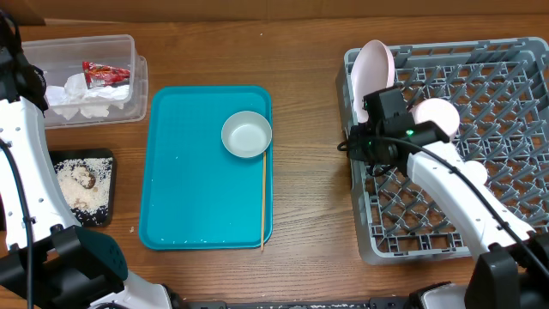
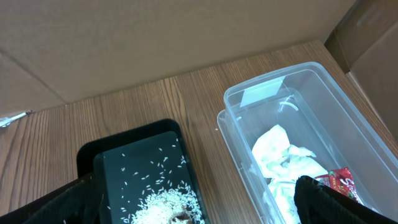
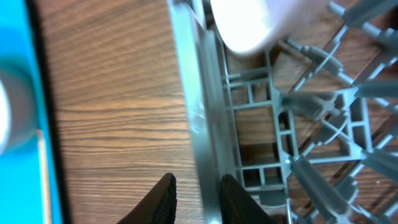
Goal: Sort waste into correct bins and load items into the dishwasher
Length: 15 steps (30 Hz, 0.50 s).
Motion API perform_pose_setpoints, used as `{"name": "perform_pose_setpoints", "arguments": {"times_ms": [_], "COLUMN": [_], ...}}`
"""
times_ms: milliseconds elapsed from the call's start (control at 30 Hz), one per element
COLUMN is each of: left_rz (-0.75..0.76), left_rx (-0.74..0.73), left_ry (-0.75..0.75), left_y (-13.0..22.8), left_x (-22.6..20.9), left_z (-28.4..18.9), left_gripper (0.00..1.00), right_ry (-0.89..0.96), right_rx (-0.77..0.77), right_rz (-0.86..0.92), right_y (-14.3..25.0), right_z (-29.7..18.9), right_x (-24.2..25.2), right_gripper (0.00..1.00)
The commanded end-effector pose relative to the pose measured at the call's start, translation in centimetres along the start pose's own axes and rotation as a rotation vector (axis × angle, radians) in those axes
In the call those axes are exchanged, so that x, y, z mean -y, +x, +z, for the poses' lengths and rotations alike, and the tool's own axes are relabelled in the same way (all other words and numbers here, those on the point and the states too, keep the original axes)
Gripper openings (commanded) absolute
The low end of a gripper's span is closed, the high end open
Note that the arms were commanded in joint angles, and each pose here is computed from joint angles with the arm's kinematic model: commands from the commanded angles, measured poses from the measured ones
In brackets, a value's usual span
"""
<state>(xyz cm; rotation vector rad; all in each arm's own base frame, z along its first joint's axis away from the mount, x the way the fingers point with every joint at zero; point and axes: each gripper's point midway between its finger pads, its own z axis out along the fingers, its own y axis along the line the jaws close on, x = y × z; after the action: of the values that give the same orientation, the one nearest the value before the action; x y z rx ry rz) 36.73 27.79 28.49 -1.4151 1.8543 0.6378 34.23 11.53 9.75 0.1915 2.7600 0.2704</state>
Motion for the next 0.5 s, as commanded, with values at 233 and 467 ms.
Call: {"name": "perform_pose_setpoints", "arguments": {"times_ms": [233,467], "left_rz": [0.022,0.022], "left_rx": [0.008,0.008], "left_ry": [-0.009,-0.009], "left_y": [0.0,0.0], "left_x": [0.1,0.1], "left_z": [0.0,0.0], "left_gripper": [1.00,1.00], "right_ry": [-0.046,0.063], "right_rx": [0.032,-0.173], "right_rz": [-0.017,-0.036], "right_y": [-2.7,3.5], "right_z": [-7.2,-3.2], "right_x": [-2.4,1.1], "right_gripper": [0.51,0.53]}}
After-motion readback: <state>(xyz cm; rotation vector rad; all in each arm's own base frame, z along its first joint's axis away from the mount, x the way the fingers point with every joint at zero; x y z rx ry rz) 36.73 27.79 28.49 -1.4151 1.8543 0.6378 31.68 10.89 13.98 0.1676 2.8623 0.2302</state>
